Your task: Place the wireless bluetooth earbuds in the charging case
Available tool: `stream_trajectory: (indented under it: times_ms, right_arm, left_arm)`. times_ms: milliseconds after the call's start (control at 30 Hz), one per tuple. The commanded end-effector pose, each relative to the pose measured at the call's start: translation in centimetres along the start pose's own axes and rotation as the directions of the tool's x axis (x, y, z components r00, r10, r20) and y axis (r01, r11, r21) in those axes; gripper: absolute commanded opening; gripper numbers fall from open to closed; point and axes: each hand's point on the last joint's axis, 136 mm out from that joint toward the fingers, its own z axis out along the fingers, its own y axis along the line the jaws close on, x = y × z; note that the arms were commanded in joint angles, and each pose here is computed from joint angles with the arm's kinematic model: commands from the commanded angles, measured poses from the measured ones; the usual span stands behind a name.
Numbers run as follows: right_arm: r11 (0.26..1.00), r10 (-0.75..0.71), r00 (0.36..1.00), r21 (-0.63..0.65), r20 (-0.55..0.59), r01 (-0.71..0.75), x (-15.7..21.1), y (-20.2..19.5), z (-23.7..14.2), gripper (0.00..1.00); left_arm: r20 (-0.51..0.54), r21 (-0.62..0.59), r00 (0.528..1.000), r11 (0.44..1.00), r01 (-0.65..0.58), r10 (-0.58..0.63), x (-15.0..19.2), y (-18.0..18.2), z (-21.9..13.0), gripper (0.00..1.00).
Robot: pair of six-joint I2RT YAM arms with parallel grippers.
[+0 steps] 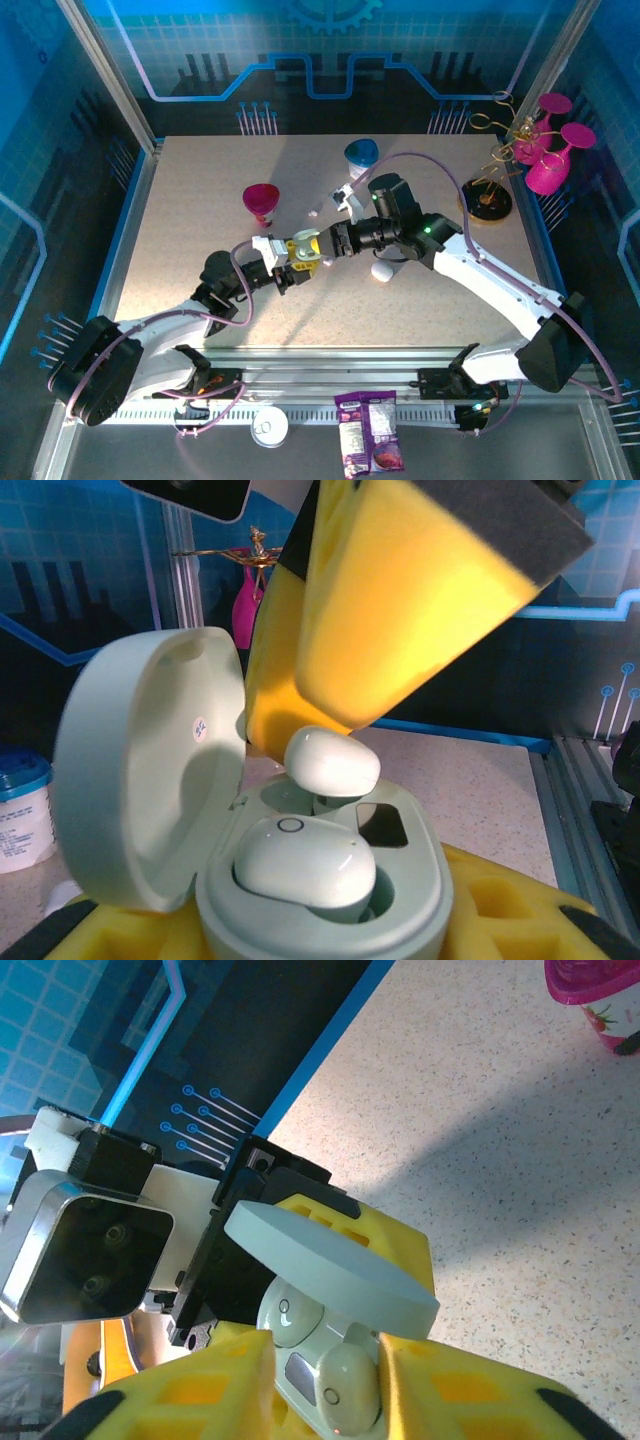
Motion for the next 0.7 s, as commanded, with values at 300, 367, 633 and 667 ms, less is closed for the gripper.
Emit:
stream_trajectory:
  times_ms: [300, 367, 633, 667]
  right_arm:
    - [0.987, -0.163, 0.979, 0.03, 0.124, 0.161, -1.5, 2.5, -3.4, 0.6]
    - [0.987, -0.157, 0.978, 0.047, 0.14, 0.152, -1.9, 2.3, -3.6, 0.66]
    - [0.99, -0.051, 0.992, 0.137, 0.113, 0.036, -4.0, 0.0, -2.4, 0.71]
    - [0.988, -0.042, 0.994, 0.149, 0.102, 0.026, -4.2, -0.4, -2.1, 0.71]
  left_arm:
    - [0.062, 0.022, 0.997, 0.999, -0.047, 0.045, -1.4, -0.3, 0.1, 0.26]
    - [0.061, 0.038, 0.997, 0.998, -0.058, 0.056, -1.3, -0.6, 0.1, 0.26]
    - [0.051, 0.093, 0.996, 0.992, -0.082, 0.078, -1.3, -1.7, -0.1, 0.26]
    - [0.054, 0.096, 0.995, 0.992, -0.085, 0.08, -1.4, -1.8, -0.1, 0.26]
